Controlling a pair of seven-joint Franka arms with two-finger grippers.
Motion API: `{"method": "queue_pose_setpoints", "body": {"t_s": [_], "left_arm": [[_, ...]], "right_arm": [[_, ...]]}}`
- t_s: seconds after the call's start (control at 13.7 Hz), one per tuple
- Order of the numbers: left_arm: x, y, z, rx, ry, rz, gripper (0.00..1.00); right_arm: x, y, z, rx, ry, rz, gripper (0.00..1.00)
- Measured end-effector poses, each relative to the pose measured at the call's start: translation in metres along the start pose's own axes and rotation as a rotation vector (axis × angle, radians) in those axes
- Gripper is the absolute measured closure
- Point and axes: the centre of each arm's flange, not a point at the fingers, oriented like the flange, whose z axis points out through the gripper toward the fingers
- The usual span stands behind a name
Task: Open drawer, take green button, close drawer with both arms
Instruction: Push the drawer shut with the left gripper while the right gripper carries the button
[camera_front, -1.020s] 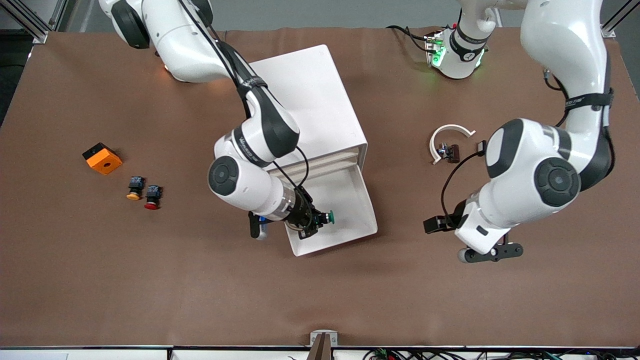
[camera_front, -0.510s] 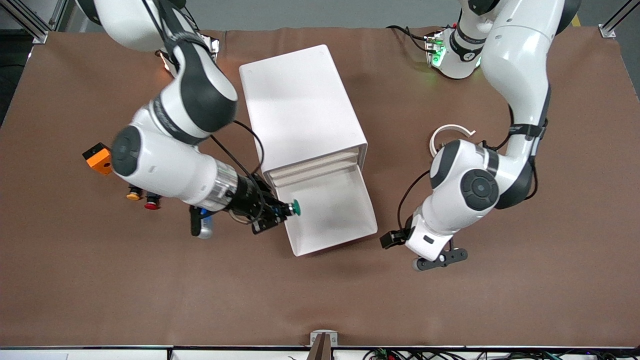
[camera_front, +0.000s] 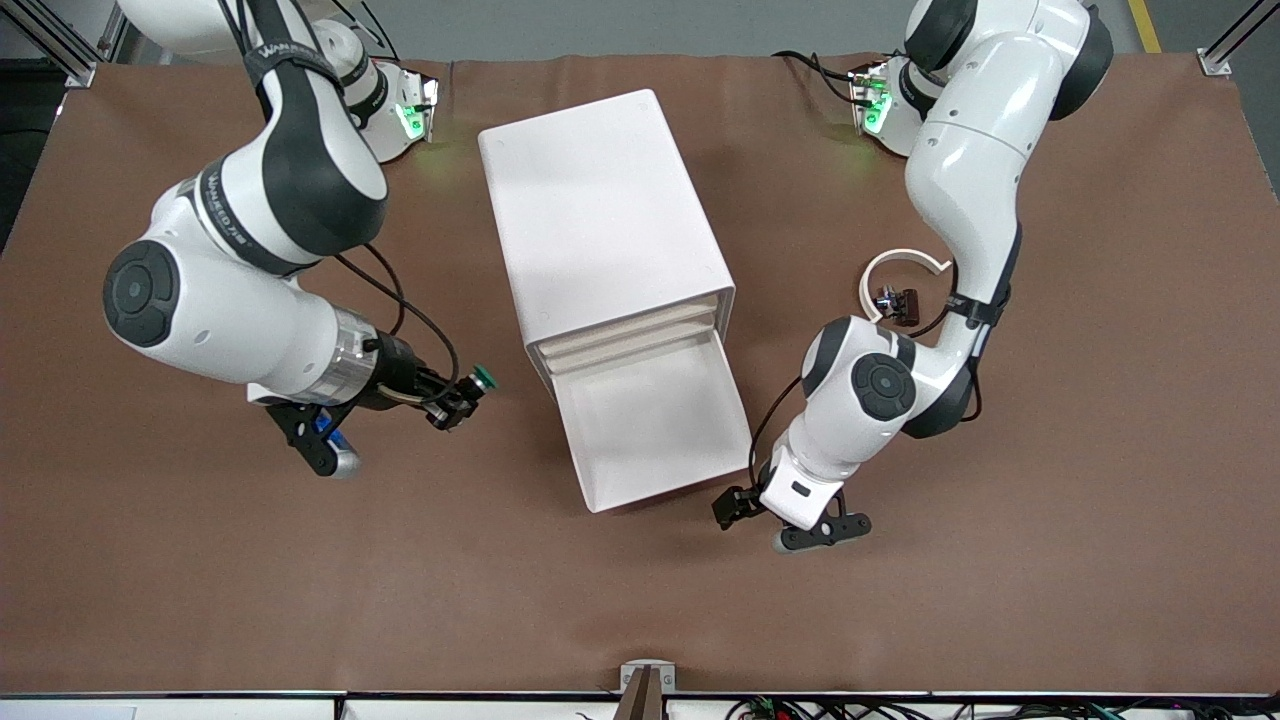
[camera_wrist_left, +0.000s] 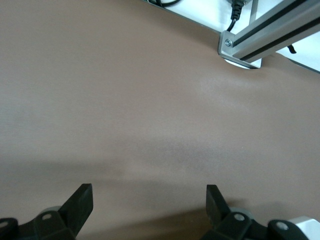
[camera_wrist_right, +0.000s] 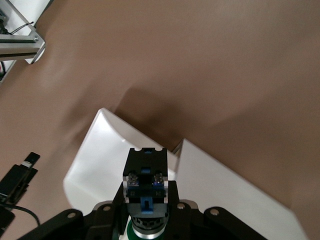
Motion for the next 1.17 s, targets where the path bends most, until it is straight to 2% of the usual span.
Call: {"method": "queue_pose_setpoints", "body": {"t_s": [0.15, 0.29, 0.36, 0.51, 0.58, 0.87, 1.02, 1.17], "left_arm": [[-0.004, 0.001, 0.013, -0.026, 0.031, 0.004, 0.0], [-0.01, 0.003, 0.028, -0.062, 0.075, 0.011, 0.0], [-0.016, 0.004, 0.036, -0.073, 0.085, 0.015, 0.08], [-0.027, 0.008, 0.048, -0.08, 0.084, 0.025, 0.11], [-0.032, 0.013, 0.051, -0.082, 0.079, 0.033, 0.11], [-0.05, 0.029, 0.056, -0.087, 0.065, 0.055, 0.08], [-0.055, 0.031, 0.059, -0.084, 0.056, 0.049, 0.0], [-0.06, 0.031, 0.064, -0.076, 0.043, 0.052, 0.0]], "right_arm": [[0.02, 0.031, 0.01, -0.026, 0.017, -0.158, 0.67], [0.034, 0.057, 0.022, -0.099, 0.048, -0.399, 0.67], [0.039, 0.066, 0.028, -0.134, 0.057, -0.524, 0.67], [0.05, 0.08, 0.041, -0.178, 0.072, -0.729, 0.67], [0.056, 0.087, 0.047, -0.189, 0.075, -0.791, 0.67], [0.079, 0.115, 0.062, -0.208, 0.081, -0.898, 0.67], [0.085, 0.126, 0.07, -0.213, 0.075, -0.924, 0.67], [0.087, 0.133, 0.079, -0.223, 0.075, -0.989, 0.67]]}}
